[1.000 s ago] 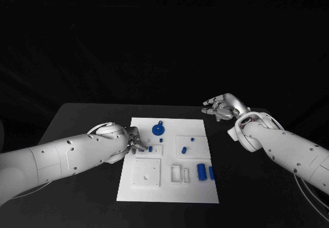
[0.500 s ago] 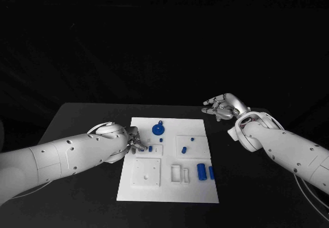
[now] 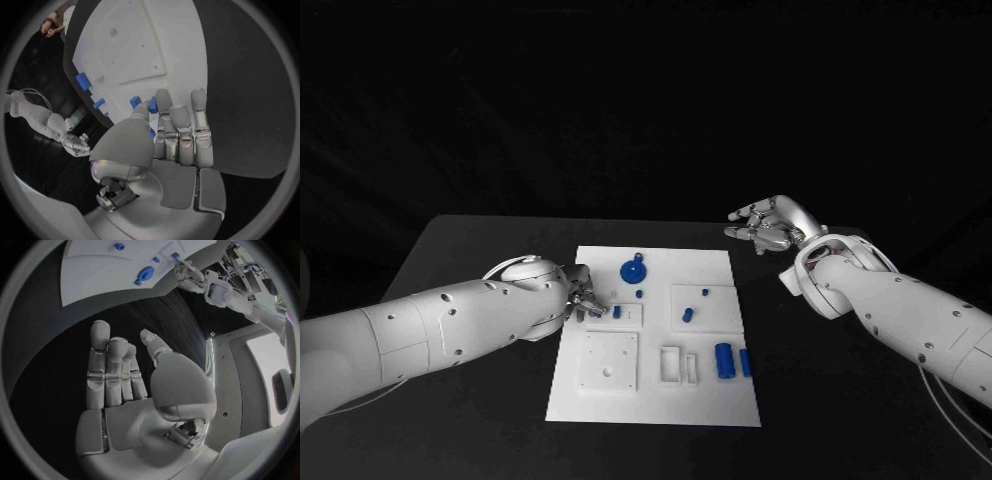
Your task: Assemble the parts on the task board
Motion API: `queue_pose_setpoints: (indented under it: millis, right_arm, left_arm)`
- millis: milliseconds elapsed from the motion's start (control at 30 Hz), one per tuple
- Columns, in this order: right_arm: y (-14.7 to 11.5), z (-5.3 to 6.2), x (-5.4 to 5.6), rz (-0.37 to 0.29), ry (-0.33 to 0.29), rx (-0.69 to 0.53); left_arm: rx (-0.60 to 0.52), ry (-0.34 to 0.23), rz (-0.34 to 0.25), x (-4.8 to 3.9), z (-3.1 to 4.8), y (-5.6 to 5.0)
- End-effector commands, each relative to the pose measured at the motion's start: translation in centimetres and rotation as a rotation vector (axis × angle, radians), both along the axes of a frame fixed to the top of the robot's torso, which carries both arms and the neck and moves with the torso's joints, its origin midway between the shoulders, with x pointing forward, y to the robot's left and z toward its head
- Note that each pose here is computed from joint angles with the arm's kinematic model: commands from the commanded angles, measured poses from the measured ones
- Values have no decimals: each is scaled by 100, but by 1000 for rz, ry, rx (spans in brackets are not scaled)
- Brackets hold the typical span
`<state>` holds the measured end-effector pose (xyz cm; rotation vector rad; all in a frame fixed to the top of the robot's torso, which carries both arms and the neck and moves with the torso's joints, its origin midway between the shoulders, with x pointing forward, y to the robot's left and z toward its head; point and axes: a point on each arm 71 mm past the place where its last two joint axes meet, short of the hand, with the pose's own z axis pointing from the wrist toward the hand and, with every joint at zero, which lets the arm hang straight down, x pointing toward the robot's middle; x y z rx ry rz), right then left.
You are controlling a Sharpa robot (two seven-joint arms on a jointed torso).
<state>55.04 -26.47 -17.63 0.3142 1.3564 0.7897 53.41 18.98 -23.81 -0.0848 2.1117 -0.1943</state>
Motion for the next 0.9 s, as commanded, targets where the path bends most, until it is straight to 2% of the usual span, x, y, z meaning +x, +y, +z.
queue_pose_setpoints:
  millis: [33,900]
  right_arm:
    - [11,-7,-2,13,6,0]
    - [-1,-17,-3,11,8,-1]
  left_arm:
    - [40,19,5,-14,-59,49]
    - [37,33,-16,-35,-65,-4]
